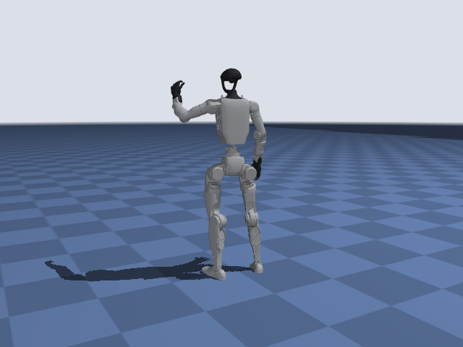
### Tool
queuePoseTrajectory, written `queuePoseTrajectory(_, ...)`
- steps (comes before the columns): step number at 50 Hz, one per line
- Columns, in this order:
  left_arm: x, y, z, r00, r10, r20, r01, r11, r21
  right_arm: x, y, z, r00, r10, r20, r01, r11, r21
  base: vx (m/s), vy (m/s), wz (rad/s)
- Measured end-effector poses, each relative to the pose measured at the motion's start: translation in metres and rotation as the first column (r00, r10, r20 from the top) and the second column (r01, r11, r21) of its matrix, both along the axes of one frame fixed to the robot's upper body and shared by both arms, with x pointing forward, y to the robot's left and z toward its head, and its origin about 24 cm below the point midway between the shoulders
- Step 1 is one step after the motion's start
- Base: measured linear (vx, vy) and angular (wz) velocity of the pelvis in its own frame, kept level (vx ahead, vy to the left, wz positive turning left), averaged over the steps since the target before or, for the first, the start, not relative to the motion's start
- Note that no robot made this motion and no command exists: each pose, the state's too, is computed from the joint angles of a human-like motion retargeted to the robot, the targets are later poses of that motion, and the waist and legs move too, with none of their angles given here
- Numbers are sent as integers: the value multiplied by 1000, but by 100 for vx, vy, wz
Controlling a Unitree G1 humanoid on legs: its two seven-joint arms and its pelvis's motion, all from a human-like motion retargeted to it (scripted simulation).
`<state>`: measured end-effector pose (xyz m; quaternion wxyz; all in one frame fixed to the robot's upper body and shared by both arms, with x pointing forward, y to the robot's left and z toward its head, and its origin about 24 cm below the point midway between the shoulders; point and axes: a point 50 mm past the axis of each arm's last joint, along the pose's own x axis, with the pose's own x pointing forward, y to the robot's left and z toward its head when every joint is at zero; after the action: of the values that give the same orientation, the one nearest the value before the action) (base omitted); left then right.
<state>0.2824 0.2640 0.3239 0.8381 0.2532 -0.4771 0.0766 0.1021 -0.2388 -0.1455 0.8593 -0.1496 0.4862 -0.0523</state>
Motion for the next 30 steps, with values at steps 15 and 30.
queuePoseTrajectory(15, -140, -129, 50, 734, -545, 406, 166, 723, 671, -10, -24, 4, 997, -83, 0, 83, 995, -63, 1, 0, -7)
queuePoseTrajectory(30, -145, -136, 45, 692, -605, 395, 222, 698, 681, -37, -12, -6, 995, -24, -101, 21, 999, -29, 0, 0, 0)
